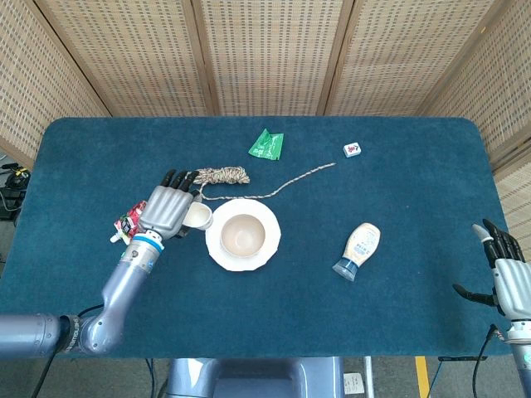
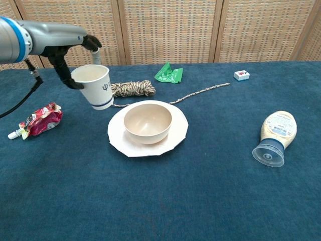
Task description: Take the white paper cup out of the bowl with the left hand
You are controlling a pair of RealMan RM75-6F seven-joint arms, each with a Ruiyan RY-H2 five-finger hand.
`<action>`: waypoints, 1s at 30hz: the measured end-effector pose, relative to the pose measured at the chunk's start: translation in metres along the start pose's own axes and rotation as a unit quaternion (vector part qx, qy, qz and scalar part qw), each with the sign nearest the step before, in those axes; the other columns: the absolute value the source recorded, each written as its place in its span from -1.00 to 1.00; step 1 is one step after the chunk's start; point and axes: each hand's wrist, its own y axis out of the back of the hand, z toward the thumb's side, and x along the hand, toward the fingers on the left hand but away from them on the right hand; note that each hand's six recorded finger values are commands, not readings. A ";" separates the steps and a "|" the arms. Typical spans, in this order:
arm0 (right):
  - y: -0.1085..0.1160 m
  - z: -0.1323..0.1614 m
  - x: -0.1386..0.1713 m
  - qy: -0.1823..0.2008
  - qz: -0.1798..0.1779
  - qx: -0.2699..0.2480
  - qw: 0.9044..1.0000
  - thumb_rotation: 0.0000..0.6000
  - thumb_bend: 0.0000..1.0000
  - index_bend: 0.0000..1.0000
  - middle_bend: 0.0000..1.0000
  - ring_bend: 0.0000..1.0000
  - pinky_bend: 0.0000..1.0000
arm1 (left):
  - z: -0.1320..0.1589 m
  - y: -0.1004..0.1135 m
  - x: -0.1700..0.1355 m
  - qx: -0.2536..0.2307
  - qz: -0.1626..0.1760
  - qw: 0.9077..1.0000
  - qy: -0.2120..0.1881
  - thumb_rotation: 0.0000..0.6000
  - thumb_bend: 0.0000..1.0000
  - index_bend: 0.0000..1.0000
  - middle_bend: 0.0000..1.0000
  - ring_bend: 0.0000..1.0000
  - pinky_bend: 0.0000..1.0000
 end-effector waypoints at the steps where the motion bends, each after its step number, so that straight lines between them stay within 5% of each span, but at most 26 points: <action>1: -0.001 0.001 0.000 0.001 0.001 0.002 1.000 1.00 -0.88 -1.00 -1.00 -1.00 -1.00 | -0.006 -0.005 0.000 0.003 -0.004 1.000 0.004 1.00 -0.40 -0.31 -1.00 -1.00 -1.00; 14: -0.004 0.003 0.001 0.000 0.004 0.004 1.000 1.00 -0.88 -1.00 -1.00 -1.00 -1.00 | -0.040 -0.053 0.004 0.023 -0.040 0.999 0.026 1.00 -0.40 -0.36 -1.00 -1.00 -1.00; 23: -0.004 0.003 0.001 0.001 0.005 0.005 1.000 1.00 -0.88 -1.00 -1.00 -1.00 -1.00 | -0.042 -0.066 0.007 0.029 -0.054 0.998 0.032 1.00 -0.68 -0.96 -1.00 -1.00 -1.00; 30: -0.007 0.006 0.002 0.006 0.009 0.008 1.000 1.00 -0.88 -1.00 -1.00 -1.00 -1.00 | -0.047 -0.058 0.000 0.010 -0.050 0.998 0.035 1.00 -0.72 -1.00 -1.00 -1.00 -1.00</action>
